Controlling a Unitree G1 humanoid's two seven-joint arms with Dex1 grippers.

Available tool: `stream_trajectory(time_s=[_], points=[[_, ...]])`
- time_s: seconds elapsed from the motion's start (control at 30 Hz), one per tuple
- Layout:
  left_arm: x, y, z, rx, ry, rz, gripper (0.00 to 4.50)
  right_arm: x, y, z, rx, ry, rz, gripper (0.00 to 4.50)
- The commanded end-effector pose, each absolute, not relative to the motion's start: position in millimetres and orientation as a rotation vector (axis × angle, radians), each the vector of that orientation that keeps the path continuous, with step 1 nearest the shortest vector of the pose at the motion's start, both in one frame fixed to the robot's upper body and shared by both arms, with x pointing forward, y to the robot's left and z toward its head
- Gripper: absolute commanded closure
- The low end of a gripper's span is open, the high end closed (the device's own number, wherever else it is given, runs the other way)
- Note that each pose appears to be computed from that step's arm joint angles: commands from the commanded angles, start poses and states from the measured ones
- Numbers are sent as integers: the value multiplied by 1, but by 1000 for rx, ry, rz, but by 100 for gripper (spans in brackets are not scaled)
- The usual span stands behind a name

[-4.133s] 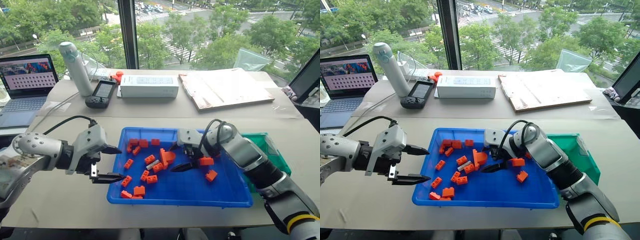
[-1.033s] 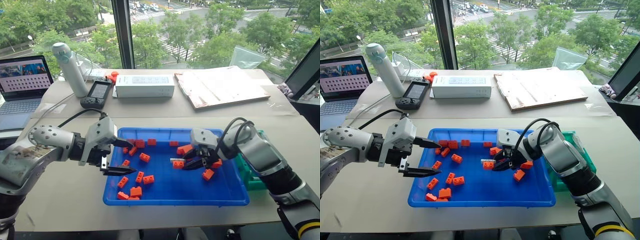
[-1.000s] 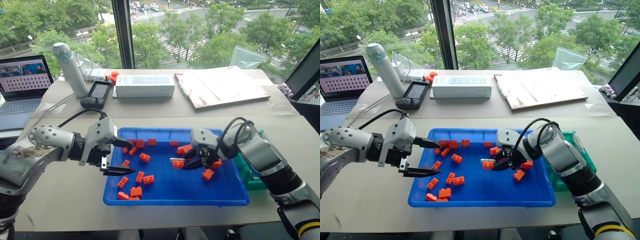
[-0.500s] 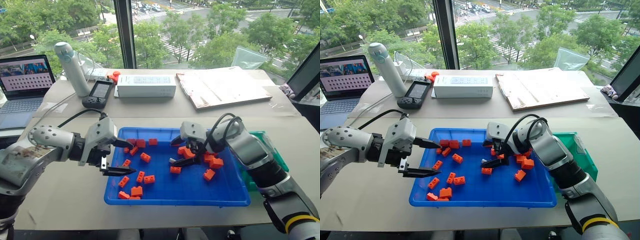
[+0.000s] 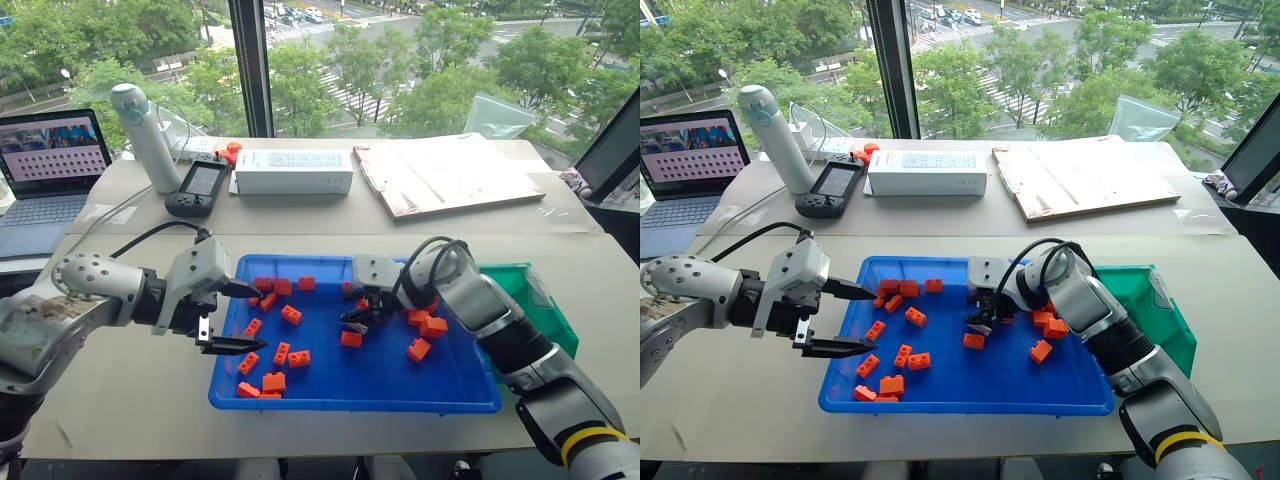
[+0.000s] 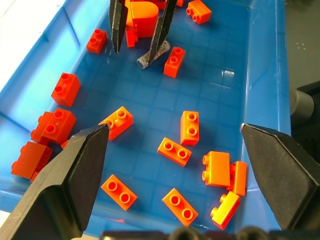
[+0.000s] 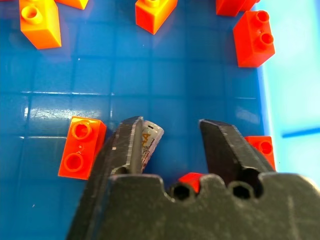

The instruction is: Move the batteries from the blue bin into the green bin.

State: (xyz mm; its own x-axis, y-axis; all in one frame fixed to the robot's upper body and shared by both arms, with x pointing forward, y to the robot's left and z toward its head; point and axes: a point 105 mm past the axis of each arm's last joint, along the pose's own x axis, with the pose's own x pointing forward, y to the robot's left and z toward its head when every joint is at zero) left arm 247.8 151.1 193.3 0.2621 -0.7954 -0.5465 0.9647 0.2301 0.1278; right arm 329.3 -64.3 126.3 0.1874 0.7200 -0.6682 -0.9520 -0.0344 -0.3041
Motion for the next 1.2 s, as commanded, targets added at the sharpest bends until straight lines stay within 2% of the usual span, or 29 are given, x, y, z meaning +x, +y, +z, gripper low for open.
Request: stream_trajectory(time_s=[0.03, 0.8, 0.9, 0.93, 0.97, 1.2], points=[[246, 151, 203, 531, 374, -1250, 0, 324, -66, 130, -879, 341, 1404, 304], [244, 151, 201, 536, 382, -1254, 0, 313, -92, 111, -976, 548, 1369, 304], [244, 151, 201, 535, 380, -1256, 0, 312, -92, 112, -964, 550, 1370, 371], [244, 150, 201, 534, 380, -1257, 0, 312, -91, 114, -959, 545, 1371, 410], [244, 150, 201, 534, 380, -1258, 0, 313, -90, 118, -953, 533, 1369, 423], [244, 144, 207, 496, 338, -1287, 0, 313, -93, 174, -810, 417, 1344, 423]])
